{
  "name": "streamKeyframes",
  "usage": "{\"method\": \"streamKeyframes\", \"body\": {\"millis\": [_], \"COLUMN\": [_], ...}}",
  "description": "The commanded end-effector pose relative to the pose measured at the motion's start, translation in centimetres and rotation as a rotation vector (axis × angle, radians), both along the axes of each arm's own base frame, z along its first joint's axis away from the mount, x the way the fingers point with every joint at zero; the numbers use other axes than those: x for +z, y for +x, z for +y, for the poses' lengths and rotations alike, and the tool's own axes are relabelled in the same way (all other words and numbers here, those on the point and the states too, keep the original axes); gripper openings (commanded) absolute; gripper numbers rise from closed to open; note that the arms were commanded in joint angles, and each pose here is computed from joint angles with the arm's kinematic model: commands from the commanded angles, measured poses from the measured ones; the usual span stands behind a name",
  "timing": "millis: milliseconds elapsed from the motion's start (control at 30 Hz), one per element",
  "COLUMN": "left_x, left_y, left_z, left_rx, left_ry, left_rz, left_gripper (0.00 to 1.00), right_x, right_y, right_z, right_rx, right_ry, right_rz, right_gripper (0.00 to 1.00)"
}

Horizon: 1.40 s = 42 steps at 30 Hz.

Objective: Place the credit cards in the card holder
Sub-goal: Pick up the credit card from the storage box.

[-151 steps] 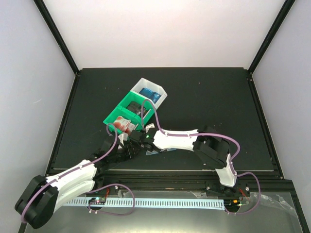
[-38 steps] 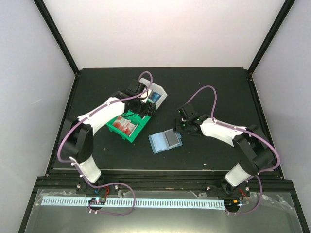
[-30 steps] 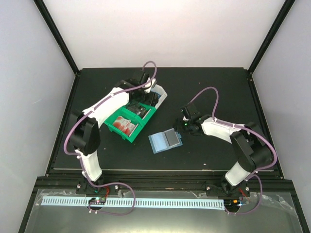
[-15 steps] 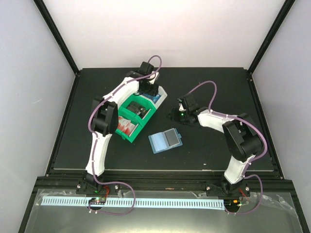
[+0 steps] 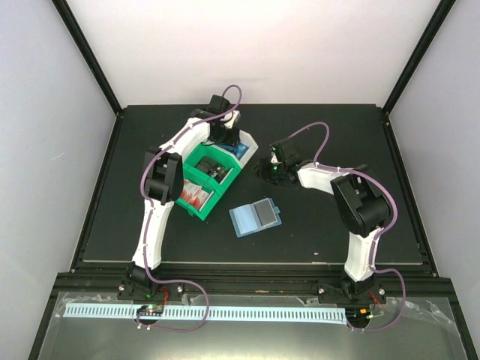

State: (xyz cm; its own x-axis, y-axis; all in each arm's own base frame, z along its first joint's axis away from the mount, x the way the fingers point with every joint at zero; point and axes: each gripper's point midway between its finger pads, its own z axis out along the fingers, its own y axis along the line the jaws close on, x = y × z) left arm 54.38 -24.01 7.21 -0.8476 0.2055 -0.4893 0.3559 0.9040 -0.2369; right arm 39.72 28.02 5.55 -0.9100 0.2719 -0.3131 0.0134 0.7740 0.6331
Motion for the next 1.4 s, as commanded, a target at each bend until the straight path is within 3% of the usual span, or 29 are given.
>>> {"method": "streamKeyframes", "body": {"millis": [0, 333, 633, 833, 1067, 1267, 1367], "left_x": [-1.2, -3.8, -4.9, -5.4, -5.2, -4.5, -3.3], "left_y": [0.0, -0.4, -1.3, -2.0, -3.0, -2.6, -2.5], "left_z": [-1.3, -0.4, 0.5, 1.3, 2.1, 3.2, 2.7], "left_rx": [-0.046, -0.007, -0.07, -0.095, -0.122, -0.106, -0.118], "left_ry": [-0.058, -0.012, 0.069, 0.124, 0.17, 0.197, 0.161], "left_rz": [0.034, 0.094, 0.106, 0.127, 0.149, 0.134, 0.116], "left_gripper": [0.4, 0.41, 0.38, 0.27, 0.23, 0.03, 0.01], "right_x": [1.9, 2.0, 0.6, -1.8, -2.7, -3.2, -3.4], "right_y": [3.3, 8.4, 11.0, 11.6, 10.0, 8.9, 8.7], "right_z": [0.3, 0.8, 1.6, 1.6, 2.4, 2.5, 2.3], "right_rx": [-0.094, -0.168, -0.151, -0.138, -0.107, -0.106, -0.109], "right_ry": [0.104, 0.155, 0.112, 0.05, 0.066, 0.056, 0.046], "right_rz": [-0.052, -0.077, -0.073, -0.036, -0.008, 0.012, 0.015], "right_gripper": [0.5, 0.61, 0.62, 0.56, 0.55, 0.55, 0.55]}}
